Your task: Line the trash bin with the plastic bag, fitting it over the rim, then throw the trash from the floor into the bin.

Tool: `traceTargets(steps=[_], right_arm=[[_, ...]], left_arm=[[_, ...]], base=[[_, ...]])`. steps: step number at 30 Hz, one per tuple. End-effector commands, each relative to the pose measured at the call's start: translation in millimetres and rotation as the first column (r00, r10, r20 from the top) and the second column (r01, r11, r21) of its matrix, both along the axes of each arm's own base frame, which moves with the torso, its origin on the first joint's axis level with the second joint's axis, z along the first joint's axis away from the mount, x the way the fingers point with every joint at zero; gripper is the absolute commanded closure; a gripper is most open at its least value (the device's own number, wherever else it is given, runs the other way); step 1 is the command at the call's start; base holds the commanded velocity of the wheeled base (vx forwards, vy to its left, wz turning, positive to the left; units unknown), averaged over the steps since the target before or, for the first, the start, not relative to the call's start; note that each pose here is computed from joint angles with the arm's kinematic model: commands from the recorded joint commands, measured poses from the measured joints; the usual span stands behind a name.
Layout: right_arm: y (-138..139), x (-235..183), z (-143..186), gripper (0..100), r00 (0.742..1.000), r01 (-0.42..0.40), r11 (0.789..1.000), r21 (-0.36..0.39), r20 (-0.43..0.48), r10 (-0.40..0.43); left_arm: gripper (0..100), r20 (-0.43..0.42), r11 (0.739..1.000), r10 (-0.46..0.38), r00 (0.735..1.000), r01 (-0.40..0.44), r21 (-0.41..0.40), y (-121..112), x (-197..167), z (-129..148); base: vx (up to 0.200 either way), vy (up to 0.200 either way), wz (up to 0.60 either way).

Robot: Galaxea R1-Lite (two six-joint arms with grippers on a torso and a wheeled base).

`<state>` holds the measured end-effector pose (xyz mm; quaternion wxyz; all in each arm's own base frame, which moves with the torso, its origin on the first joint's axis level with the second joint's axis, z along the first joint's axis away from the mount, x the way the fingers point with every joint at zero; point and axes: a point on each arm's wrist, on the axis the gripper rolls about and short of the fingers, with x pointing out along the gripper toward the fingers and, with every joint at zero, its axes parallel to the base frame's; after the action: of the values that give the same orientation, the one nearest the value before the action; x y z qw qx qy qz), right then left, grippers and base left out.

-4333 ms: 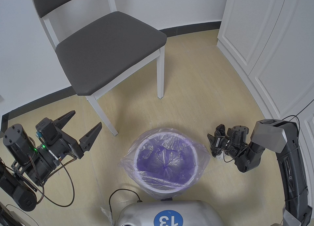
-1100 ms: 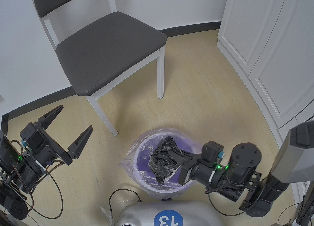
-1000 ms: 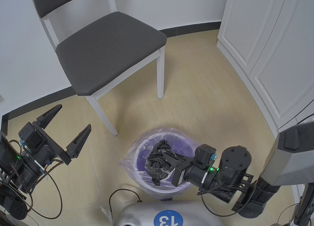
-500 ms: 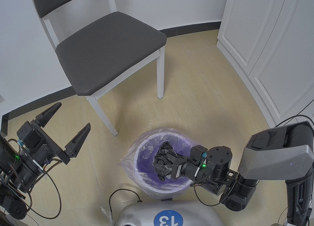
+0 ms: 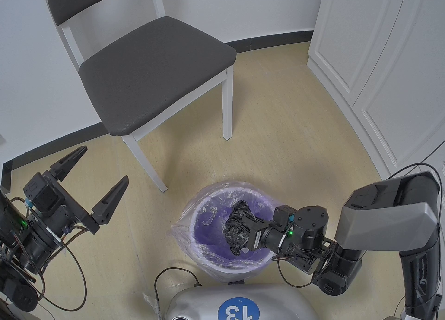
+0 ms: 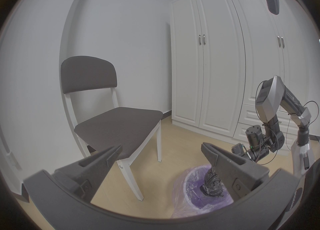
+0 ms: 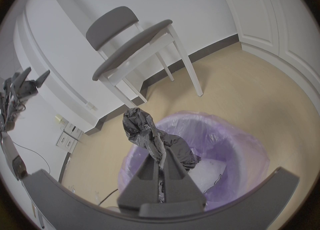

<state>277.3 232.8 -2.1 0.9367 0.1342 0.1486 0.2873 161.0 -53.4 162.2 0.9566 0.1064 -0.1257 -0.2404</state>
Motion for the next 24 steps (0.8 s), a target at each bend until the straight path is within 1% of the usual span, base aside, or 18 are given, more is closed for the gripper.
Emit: traceTargets(steps=[1,5,11,19,24], right_arm=[[-0.6,2.1,-13.1,100,1.000,0.005,1.000,-0.015,-0.015,-0.005],[-0.2,1.6,-15.9,100,1.000,0.003,1.000,-0.022,-0.019,-0.003],[3.7,-0.6,-30.4,100,0.999,-0.010,0.999,-0.047,-0.043,0.008],[5.1,0.1,-32.2,100,0.999,-0.013,0.999,-0.053,-0.038,0.011],[5.1,0.1,-32.2,100,1.000,-0.018,0.997,-0.071,-0.025,0.017]], left_arm=[[0,0.029,1.000,0.001,1.000,-0.001,-0.008,1.1,-2.2,4.4],[0,0.016,1.000,-0.001,1.000,0.001,-0.004,0.7,-0.9,2.2],[0,-0.022,1.000,0.002,1.000,-0.002,0.007,-0.9,5.4,-4.6],[0,-0.028,1.000,0.001,1.000,-0.001,0.009,-1.4,6.2,-5.7],[0,-0.025,1.000,0.001,1.000,-0.001,0.008,-1.3,5.7,-5.4]], base=[[0.000,0.000,0.00],[0.000,0.000,0.00],[0.000,0.000,0.00],[0.000,0.000,0.00],[0.000,0.000,0.00]])
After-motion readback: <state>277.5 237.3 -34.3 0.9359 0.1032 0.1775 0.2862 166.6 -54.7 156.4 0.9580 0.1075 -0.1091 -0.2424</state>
